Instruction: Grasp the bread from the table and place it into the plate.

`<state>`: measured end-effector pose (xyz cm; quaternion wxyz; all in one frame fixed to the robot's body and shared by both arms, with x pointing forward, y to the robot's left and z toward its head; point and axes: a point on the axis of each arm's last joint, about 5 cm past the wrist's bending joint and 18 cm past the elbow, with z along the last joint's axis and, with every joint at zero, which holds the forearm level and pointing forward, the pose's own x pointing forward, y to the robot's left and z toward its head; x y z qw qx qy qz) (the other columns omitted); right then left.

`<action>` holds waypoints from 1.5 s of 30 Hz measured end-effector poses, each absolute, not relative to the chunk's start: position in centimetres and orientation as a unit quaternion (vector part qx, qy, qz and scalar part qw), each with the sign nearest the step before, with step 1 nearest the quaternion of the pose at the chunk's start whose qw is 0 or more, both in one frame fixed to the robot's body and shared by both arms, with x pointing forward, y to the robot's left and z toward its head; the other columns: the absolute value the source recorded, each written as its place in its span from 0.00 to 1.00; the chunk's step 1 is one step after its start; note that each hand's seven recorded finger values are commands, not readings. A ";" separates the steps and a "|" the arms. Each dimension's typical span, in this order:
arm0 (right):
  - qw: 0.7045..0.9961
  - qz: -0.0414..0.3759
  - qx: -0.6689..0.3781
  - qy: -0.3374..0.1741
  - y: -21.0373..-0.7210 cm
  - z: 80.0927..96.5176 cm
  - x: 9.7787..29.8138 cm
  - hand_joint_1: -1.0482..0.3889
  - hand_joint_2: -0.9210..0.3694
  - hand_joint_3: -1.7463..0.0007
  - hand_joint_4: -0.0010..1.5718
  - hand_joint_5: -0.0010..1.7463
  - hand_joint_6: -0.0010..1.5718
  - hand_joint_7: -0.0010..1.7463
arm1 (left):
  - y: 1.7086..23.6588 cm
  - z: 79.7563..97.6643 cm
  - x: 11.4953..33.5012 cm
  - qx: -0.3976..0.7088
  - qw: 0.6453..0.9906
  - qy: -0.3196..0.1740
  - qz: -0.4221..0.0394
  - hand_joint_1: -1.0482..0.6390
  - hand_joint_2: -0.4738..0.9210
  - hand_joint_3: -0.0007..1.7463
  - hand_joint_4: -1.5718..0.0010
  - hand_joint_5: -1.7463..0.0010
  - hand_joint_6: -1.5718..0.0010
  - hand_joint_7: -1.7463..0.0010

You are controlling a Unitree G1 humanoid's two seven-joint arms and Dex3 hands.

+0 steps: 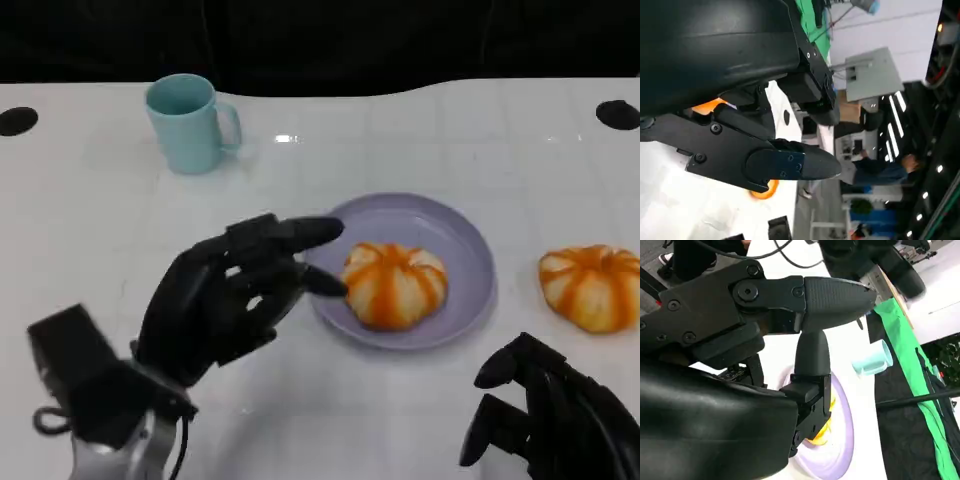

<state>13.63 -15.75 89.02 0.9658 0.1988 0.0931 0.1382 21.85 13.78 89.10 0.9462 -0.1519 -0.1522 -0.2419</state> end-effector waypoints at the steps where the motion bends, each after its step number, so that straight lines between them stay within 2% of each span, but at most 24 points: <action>1: 0.966 0.138 0.199 0.093 -15.8 89.0 13.6 0.37 0.00 0.71 0.40 1.00 0.25 0.97 | 13.9 88.8 21.5 -0.168 0.945 -0.148 -0.237 0.26 1.00 0.18 0.63 0.12 0.55 0.46; 2: 0.966 0.138 0.199 0.093 -15.8 89.0 13.6 0.37 0.00 0.71 0.40 1.00 0.25 0.97 | 13.9 88.6 21.2 -0.184 0.944 -0.143 -0.232 0.25 1.00 0.18 0.64 0.10 0.58 0.40; 8: 0.966 0.138 0.199 0.093 -15.8 89.0 13.6 0.37 0.00 0.71 0.39 1.00 0.24 0.97 | 14.3 88.3 19.8 -0.221 0.941 -0.133 -0.220 0.26 1.00 0.19 0.60 0.01 0.61 0.25; 13: 0.966 0.139 0.197 0.093 -15.8 89.0 13.6 0.37 0.00 0.71 0.39 1.00 0.24 0.98 | 14.7 87.9 18.7 -0.254 0.937 -0.107 -0.214 0.27 1.00 0.17 0.55 0.00 0.60 0.18; 17: 0.966 0.139 0.197 0.093 -15.8 89.0 13.6 0.37 0.00 0.71 0.40 1.00 0.25 0.98 | 14.8 87.6 17.9 -0.275 0.935 -0.081 -0.207 0.28 1.00 0.22 0.55 0.00 0.62 0.15; 21: 0.966 0.139 0.197 0.093 -15.9 89.0 13.6 0.37 0.00 0.71 0.40 1.00 0.25 0.97 | 14.9 87.3 17.6 -0.287 0.934 -0.068 -0.200 0.29 1.00 0.24 0.54 0.00 0.67 0.04; 24: 0.966 0.139 0.196 0.093 -16.0 89.1 13.6 0.37 0.00 0.71 0.40 1.00 0.25 0.98 | 14.9 87.0 17.1 -0.294 0.935 -0.058 -0.188 0.29 1.00 0.25 0.54 0.00 0.70 0.01; 30: 0.966 0.140 0.195 0.092 -16.0 89.1 13.6 0.37 0.00 0.72 0.41 1.00 0.25 0.97 | 14.8 86.2 16.1 -0.309 0.935 -0.025 -0.173 0.30 1.00 0.25 0.53 0.00 0.71 0.00; 38: 0.966 0.137 0.197 0.093 -16.1 89.1 13.6 0.37 0.00 0.72 0.40 1.00 0.25 0.97 | 15.0 85.9 15.6 -0.312 0.935 -0.014 -0.165 0.30 1.00 0.23 0.53 0.00 0.71 0.00; 45: 0.967 0.137 0.196 0.093 -16.1 89.1 13.6 0.37 0.00 0.73 0.39 1.00 0.25 0.97 | 15.2 85.4 15.6 -0.314 0.933 -0.005 -0.177 0.29 1.00 0.22 0.54 0.00 0.71 0.00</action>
